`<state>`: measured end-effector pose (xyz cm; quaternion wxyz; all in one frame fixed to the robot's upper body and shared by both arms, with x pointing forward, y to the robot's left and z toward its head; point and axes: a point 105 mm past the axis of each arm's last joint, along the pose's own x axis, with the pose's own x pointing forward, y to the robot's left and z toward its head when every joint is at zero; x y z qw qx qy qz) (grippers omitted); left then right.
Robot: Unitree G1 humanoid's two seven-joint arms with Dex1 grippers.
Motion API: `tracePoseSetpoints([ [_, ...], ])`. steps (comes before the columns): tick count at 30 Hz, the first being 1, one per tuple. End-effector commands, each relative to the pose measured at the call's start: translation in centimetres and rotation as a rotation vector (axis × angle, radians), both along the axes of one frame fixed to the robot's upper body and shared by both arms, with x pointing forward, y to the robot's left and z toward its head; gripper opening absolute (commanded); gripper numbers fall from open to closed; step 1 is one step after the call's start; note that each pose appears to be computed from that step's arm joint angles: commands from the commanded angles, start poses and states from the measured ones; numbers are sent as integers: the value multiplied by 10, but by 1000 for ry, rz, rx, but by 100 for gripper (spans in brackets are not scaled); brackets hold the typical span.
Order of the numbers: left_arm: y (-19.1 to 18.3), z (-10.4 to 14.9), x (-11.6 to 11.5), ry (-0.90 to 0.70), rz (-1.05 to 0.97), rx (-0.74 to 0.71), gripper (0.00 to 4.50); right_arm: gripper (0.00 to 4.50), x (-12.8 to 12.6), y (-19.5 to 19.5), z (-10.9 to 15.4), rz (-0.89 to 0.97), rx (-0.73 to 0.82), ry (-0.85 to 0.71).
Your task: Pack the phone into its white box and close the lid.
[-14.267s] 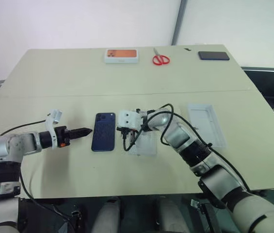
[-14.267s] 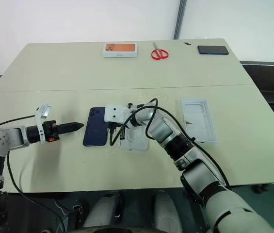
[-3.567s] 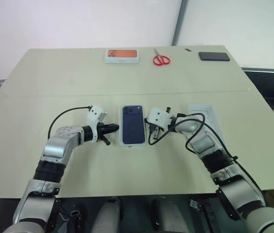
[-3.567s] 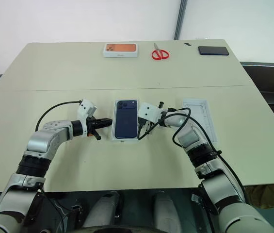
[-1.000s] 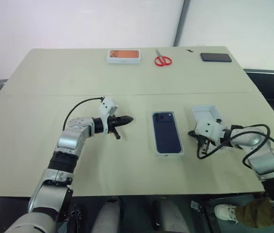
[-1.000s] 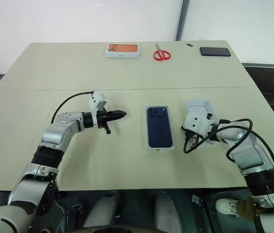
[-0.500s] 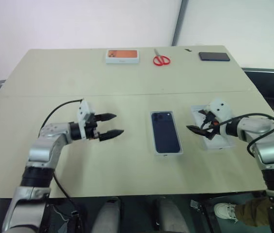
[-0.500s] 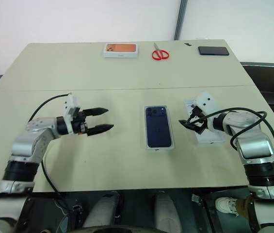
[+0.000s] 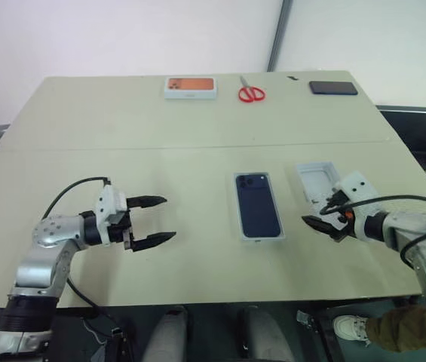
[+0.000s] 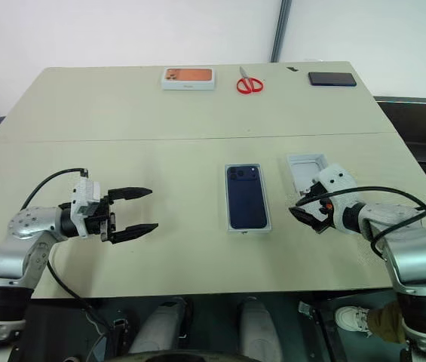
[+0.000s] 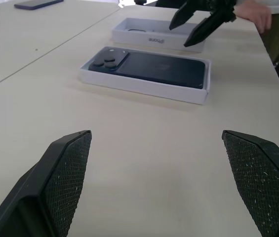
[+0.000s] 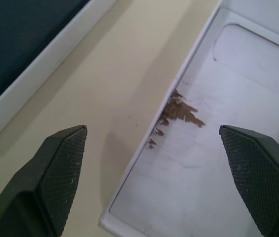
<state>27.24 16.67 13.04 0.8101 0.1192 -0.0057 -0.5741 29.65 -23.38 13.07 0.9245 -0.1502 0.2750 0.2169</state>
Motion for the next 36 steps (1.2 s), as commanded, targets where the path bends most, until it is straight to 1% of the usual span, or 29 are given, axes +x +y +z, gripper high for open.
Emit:
tracePoseSetpoints([
  [1,3,10,0,-55,-21,0,445,448,3,3,16,-40,15,6],
  [3,1,8,-1,-52,-41,5,445,448,10,0,17,-79,4,46],
  [5,0,7,-3,-53,-57,4,445,448,15,3,19,-112,68,109],
  [6,-1,7,-3,-53,-63,4,445,448,16,4,20,-123,88,133],
  [11,-6,6,-5,-70,-80,-2,445,448,15,8,16,-140,92,244],
  [17,-11,6,-8,-87,-94,-10,445,448,15,13,14,-120,54,283],
  [23,-17,8,-8,-100,-107,-19,445,448,22,10,6,-182,51,289],
  [30,-19,15,1,-125,-97,-32,445,448,26,15,3,-187,56,289],
  [32,-20,15,3,-127,-99,-32,450,398,25,15,0,-190,65,299],
  [33,-21,15,3,-128,-101,-33,450,362,24,14,-1,-196,59,302],
  [36,-22,16,3,-129,-105,-37,450,232,24,10,-3,-218,34,294],
])
